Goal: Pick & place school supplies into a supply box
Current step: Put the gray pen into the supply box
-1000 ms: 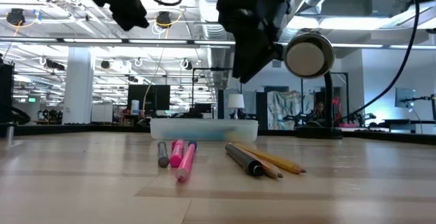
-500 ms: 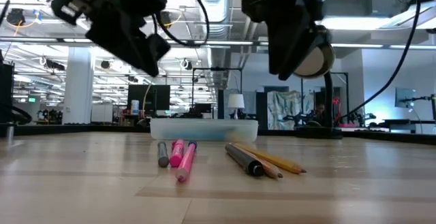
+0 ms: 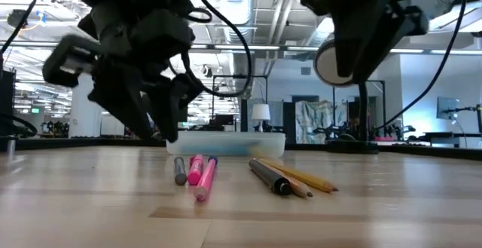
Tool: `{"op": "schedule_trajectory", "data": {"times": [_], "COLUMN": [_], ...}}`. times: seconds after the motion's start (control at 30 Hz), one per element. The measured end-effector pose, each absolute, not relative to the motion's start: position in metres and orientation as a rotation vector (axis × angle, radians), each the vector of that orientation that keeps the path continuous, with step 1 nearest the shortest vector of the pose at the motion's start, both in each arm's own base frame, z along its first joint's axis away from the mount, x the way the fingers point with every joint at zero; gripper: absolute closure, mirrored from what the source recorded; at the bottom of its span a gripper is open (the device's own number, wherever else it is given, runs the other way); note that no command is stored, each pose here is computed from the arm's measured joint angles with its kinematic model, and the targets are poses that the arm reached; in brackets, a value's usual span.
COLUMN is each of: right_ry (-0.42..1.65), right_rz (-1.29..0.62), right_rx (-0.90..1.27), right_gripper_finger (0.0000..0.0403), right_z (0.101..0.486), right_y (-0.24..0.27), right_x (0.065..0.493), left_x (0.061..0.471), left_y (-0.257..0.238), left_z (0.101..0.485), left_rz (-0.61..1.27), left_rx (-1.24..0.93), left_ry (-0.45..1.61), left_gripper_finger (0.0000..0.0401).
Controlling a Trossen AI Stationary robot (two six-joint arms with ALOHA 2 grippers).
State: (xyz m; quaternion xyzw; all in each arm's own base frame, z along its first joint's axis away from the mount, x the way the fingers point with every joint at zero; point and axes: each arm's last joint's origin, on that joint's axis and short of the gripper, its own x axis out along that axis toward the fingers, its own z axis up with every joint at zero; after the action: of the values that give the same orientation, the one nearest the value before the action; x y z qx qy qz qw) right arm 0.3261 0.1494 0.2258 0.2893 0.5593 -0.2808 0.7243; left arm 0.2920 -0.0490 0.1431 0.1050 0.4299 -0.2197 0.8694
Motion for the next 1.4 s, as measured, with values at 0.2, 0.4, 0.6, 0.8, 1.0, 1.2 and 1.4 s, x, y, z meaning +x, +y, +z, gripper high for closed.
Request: {"op": "schedule_trajectory", "data": {"times": [0.2,0.4,0.6,0.8,1.0,1.2,1.4], "right_ry": [1.210,1.205,1.207,1.213,1.221,1.236,1.241], "right_rz": [-0.662,-0.668,-0.668,-0.665,-0.662,-0.677,-0.665], "right_rx": [0.673,0.686,0.683,0.679,0.666,0.650,0.635], "right_gripper_finger": [0.0282,0.0282,0.0282,0.0282,0.0282,0.0282,0.0282], "right_z": [0.226,0.226,0.226,0.226,0.225,0.225,0.225], "right_y": [0.161,0.167,0.168,0.169,0.169,0.168,0.168], "right_x": [0.319,0.316,0.316,0.315,0.314,0.312,0.312], "left_x": [0.297,0.300,0.304,0.305,0.299,0.291,0.277], "left_y": [-0.050,-0.050,-0.051,-0.051,-0.051,-0.050,-0.049], "left_z": [0.138,0.138,0.118,0.114,0.111,0.110,0.122], "left_rz": [-0.402,-0.421,-0.458,-0.456,-0.479,-0.502,-0.496], "left_rx": [0.258,0.308,0.327,0.284,0.269,0.247,0.238], "left_ry": [0.882,0.852,0.899,0.920,1.005,1.103,1.155], "left_gripper_finger": [0.0237,0.0237,0.0237,0.0237,0.0237,0.0241,0.0289]}}
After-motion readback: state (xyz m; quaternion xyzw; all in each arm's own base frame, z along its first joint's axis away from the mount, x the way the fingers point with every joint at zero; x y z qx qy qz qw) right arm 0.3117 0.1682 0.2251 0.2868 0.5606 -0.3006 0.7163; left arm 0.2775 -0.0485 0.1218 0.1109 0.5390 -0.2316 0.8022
